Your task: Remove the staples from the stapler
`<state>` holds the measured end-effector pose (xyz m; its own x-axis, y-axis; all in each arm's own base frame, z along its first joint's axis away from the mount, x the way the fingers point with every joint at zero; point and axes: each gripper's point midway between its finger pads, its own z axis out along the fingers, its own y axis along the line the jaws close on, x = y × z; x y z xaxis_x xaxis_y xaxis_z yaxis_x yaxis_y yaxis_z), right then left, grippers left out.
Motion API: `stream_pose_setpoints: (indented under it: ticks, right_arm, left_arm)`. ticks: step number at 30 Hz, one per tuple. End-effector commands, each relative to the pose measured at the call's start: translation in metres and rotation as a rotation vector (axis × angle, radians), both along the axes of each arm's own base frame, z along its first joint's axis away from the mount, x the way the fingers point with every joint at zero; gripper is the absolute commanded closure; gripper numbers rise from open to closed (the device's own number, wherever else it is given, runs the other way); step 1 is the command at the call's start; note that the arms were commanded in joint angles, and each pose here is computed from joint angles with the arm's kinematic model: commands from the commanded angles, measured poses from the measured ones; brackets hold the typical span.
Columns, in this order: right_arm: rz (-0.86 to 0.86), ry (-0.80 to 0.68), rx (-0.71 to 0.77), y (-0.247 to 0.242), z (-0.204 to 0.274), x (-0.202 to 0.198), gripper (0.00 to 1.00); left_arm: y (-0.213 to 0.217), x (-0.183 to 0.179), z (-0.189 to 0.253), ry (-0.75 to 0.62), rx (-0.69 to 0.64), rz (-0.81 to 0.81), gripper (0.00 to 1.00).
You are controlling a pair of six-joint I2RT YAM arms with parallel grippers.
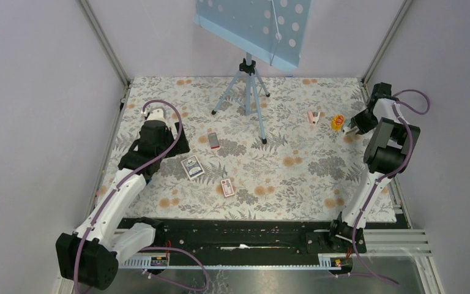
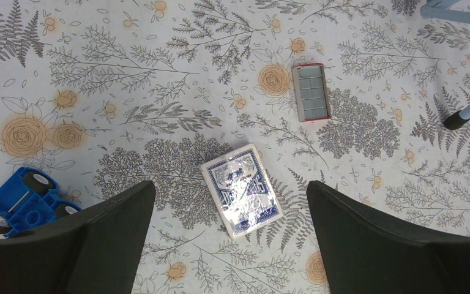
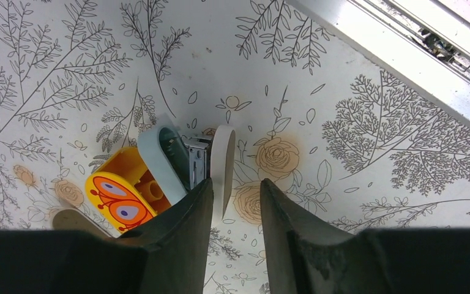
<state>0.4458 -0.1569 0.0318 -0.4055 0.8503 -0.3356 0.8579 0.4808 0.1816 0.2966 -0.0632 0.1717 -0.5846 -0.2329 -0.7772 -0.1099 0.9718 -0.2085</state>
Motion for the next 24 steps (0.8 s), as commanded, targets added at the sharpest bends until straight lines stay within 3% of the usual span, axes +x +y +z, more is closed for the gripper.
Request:
stream_pose_setpoints:
  ticks: [1, 4, 9, 24]
  right_arm:
    - [-0.007, 0.027, -0.027, -0.011, -0.011, 0.000, 0.62]
    - [-0.002, 0.026, -0.027, -0.011, -0.013, 0.000, 0.64]
    - [0.002, 0.014, -0.026, -0.011, -0.009, 0.003, 0.55]
    - [-0.005, -0.150, -0.052, -0.014, 0.054, 0.027, 0.54]
  left_arm:
    - [0.002, 0.006, 0.004, -0.023, 0.019, 0.005, 0.01]
    - [0.001, 0.006, 0.004, -0.020, 0.020, 0.004, 0.01]
    - [0.002, 0.007, 0.002, -0.015, 0.023, 0.005, 0.01]
    - [0.002, 0.009, 0.001, -0.008, 0.030, 0.008, 0.01]
